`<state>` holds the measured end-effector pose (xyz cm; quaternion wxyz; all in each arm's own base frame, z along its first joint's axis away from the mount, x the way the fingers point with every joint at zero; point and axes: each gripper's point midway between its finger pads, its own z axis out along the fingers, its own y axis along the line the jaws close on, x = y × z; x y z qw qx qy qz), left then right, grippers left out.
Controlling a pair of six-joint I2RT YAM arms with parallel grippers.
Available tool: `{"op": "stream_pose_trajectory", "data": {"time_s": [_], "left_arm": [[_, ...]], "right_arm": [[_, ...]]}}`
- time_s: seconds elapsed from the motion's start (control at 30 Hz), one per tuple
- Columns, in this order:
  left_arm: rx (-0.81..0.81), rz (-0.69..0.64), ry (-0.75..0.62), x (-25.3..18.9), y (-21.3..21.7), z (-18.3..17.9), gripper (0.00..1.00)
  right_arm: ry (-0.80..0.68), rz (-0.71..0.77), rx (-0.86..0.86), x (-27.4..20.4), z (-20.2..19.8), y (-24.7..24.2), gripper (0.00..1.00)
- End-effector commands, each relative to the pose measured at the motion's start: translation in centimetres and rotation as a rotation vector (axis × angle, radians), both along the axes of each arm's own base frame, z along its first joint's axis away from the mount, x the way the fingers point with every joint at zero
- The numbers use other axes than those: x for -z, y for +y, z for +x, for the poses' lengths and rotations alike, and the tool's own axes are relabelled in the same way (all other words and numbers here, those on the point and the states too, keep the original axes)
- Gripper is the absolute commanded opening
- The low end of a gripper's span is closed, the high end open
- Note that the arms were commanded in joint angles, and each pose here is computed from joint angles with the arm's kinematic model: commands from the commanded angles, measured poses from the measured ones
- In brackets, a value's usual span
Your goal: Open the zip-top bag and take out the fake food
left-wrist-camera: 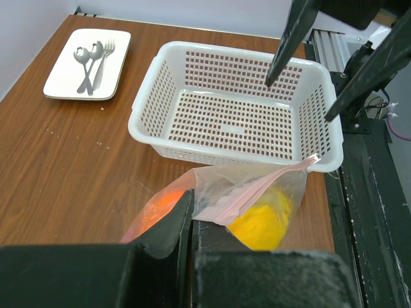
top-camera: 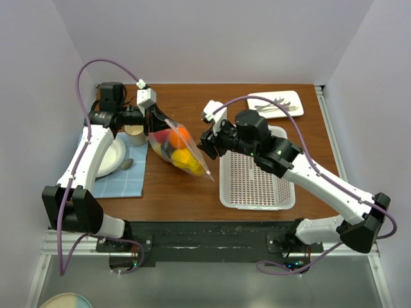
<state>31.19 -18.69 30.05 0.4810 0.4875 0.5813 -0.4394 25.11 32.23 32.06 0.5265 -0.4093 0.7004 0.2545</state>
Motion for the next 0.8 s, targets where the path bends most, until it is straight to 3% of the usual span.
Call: {"op": "stream_pose_trajectory", "data": {"time_s": [0.0,0.77], "left_arm": [[0.005,0.002,-0.049,-0.6,-0.3,-0.1,0.01],[0.018,0.005,-0.052,-0.6,-0.9,-0.1,0.01]], "right_arm": [[0.040,0.063,-0.074,0.6,-1.0,1.8,0.55],[0.071,0.014,-0.038,4.6,1.0,3.4,0.51]]}}
